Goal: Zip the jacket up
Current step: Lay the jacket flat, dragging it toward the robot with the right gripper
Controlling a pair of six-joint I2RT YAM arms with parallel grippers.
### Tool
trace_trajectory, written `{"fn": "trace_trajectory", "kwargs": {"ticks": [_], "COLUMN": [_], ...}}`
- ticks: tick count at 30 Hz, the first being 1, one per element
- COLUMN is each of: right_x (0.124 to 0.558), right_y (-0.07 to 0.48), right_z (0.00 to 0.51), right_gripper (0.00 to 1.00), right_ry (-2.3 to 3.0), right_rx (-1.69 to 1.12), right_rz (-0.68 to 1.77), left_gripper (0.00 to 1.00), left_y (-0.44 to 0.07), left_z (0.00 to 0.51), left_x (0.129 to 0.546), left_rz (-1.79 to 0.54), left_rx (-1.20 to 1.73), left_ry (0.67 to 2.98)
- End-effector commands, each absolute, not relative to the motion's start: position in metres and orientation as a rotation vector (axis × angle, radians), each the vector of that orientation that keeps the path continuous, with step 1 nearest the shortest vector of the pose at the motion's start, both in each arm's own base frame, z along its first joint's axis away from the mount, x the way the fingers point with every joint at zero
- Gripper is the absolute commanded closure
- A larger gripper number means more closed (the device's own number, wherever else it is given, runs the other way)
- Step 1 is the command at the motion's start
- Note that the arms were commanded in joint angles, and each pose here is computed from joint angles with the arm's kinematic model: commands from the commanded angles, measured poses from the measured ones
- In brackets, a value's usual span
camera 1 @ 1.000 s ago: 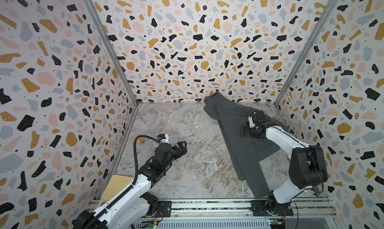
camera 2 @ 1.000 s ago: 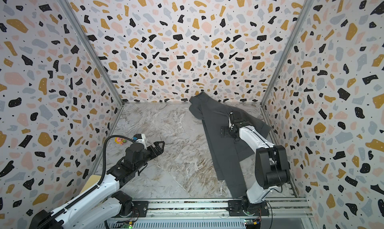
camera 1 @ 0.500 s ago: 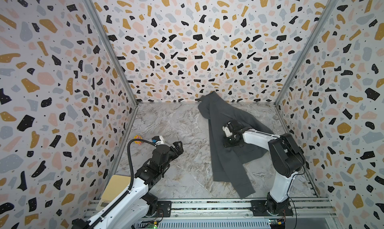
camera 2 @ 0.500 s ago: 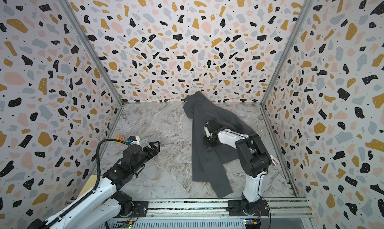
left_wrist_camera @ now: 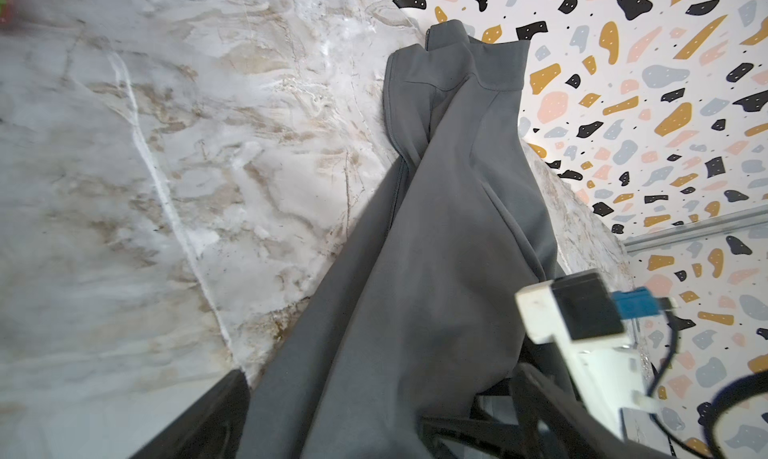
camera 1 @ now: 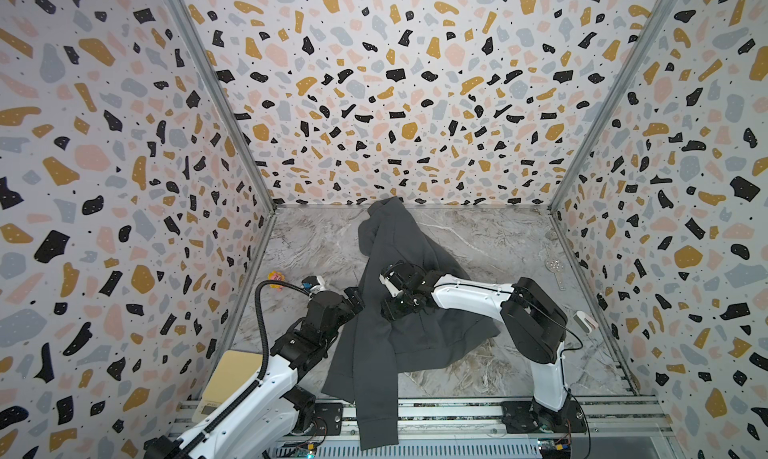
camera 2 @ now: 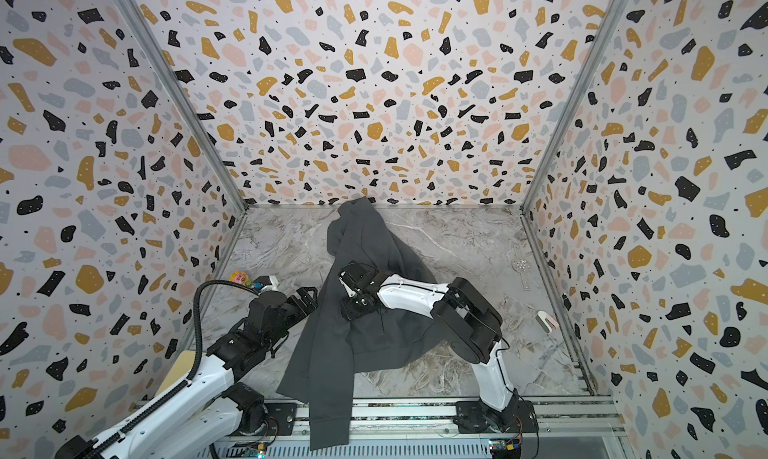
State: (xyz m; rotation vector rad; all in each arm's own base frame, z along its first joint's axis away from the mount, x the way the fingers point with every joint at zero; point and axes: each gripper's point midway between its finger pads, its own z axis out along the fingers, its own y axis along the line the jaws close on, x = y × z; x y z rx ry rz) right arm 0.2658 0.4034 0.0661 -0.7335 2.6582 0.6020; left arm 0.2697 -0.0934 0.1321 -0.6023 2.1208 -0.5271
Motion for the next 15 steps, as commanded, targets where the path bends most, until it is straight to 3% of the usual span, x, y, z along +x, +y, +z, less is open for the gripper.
{"fn": "trace_trajectory", "kwargs": {"ticks": [1,15], "right_x": [0.249,0.143], "right_y": [0.395,0.457], "right_z": [0.086,0.060], "right_gripper": [0.34,0.18], "right_ry": [2.665,2.716], "right_rx": [-0.690,-0.806], "right_rz": [0.551,0.539], "left_gripper": [0.01,0.01], "left_y": [-0.085,-0.063], "left_z": [0.119,0.104], "left_x": [0.266,0.261], "left_rz": [-0.479,-0.376], "left_rx": [-0.632,-0.669], "left_ry": [2.132,2.198]}}
